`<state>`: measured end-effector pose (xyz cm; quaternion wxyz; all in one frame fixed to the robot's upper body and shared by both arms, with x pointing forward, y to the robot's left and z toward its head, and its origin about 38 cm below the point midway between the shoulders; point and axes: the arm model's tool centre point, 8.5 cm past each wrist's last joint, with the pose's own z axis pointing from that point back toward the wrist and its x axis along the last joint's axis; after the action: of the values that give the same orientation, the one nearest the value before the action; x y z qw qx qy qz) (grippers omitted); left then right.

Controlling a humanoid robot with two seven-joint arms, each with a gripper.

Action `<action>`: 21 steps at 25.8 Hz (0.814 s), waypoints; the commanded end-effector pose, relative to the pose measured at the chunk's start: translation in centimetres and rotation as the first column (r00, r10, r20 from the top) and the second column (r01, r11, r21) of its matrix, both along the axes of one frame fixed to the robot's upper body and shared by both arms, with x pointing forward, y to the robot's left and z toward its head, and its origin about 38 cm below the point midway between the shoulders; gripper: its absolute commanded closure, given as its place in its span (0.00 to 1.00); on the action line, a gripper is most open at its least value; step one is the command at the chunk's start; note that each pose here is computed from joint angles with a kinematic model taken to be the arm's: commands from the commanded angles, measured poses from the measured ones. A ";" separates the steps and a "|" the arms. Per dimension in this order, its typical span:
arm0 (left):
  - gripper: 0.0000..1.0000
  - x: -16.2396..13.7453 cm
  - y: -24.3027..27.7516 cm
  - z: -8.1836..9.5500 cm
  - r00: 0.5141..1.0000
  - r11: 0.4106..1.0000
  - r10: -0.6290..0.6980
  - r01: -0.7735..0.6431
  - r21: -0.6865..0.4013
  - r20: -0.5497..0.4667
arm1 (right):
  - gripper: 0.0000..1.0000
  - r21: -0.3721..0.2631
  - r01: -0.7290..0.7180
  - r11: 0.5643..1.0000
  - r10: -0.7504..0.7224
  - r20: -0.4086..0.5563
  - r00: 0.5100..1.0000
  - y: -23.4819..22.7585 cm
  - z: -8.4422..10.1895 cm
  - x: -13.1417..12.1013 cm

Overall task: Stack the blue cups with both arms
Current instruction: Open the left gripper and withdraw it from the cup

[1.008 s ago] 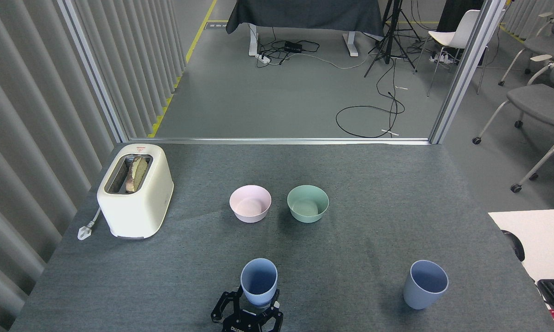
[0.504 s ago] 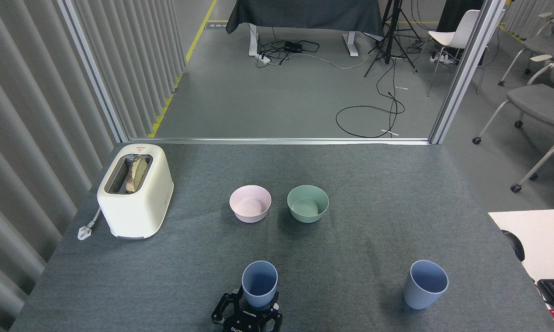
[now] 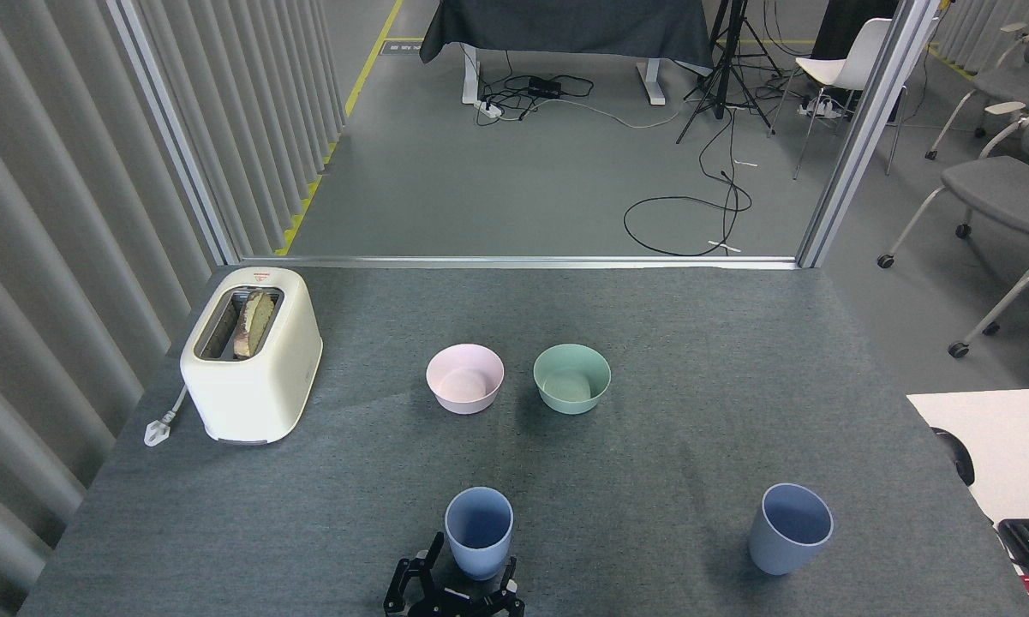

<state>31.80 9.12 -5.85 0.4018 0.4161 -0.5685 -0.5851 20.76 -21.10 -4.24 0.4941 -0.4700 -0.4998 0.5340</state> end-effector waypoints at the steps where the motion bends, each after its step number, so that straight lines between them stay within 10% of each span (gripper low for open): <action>1: 0.00 -1.7 0.0 0.1 1.000 1.000 -0.001 0.001 -0.024 -0.001 | 0.00 0.001 0.001 1.000 -0.001 0.000 1.000 0.0 0.0 0.0; 21: 0.00 -8.9 16.6 1.5 0.941 0.937 0.337 -0.338 -0.084 -0.027 | 0.00 -0.045 0.104 0.994 -0.106 -0.048 0.993 -4.5 -1.1 -0.9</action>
<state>23.41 23.01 -4.51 0.4934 0.4879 -0.5131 -0.5052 20.33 -23.10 -4.80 0.5091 -0.4786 -0.4765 0.5336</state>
